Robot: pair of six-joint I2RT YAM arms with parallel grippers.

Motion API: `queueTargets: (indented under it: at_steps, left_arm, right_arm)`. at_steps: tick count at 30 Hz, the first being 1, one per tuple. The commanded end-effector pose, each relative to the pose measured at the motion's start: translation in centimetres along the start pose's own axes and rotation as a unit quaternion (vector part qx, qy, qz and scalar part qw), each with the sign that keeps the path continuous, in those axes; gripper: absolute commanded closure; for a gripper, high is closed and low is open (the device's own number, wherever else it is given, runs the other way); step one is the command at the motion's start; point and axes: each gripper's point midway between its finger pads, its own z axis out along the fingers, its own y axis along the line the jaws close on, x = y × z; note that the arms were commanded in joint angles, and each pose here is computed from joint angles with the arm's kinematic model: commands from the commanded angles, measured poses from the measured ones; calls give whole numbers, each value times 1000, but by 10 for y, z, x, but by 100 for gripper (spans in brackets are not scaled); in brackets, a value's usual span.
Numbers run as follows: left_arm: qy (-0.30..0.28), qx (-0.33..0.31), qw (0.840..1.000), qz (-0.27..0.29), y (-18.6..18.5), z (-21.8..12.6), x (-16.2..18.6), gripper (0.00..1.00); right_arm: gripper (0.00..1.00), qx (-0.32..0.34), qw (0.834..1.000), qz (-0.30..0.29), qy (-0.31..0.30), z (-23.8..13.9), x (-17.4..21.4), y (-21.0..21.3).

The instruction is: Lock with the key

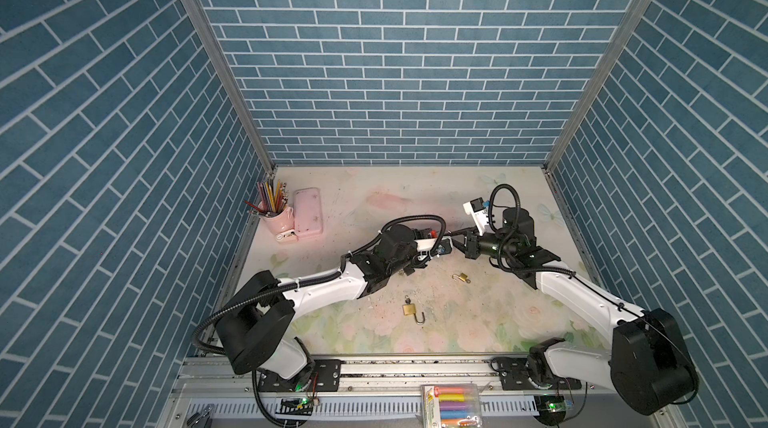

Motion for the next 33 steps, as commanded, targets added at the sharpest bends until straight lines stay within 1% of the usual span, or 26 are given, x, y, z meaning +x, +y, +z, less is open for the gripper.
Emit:
queueTargets:
  at_steps: [1, 6, 10, 15, 19, 24, 26, 28, 30, 33]
  left_arm:
    - [-71, -72, 995, -13, 40, -5, -41, 100]
    - [-111, -37, 992, -39, 37, -8, -63, 100]
    - [-135, -27, 989, -61, 39, -10, -75, 100]
    - [-146, -20, 986, -83, 38, -7, -80, 100]
    - [-143, -23, 984, -107, 38, -3, -75, 100]
    - [-127, -21, 981, -148, 38, 1, -57, 100]
    - [-120, -20, 979, -163, 37, 1, -49, 100]
    - [-115, -19, 977, -177, 35, 1, -42, 100]
    - [-110, -16, 975, -191, 34, 0, -36, 100]
    - [-105, -13, 973, -207, 33, -1, -33, 100]
  right_arm:
    - [100, -59, 997, 34, 44, 5, 17, 22]
    - [100, -52, 996, 44, 56, 13, 26, 12]
    - [100, -53, 995, 51, 70, 20, 33, 7]
    - [100, -51, 994, 58, 80, 25, 36, 2]
    - [100, -38, 995, 52, 77, 25, 32, 0]
    - [87, -12, 997, 32, 66, 20, 17, -1]
    - [83, 0, 998, 23, 57, 15, 9, -2]
    - [77, 10, 999, 16, 43, 7, 0, -2]
    - [61, 17, 999, 7, 30, -1, -10, 1]
    - [47, 21, 1000, -16, 16, -12, -21, 10]
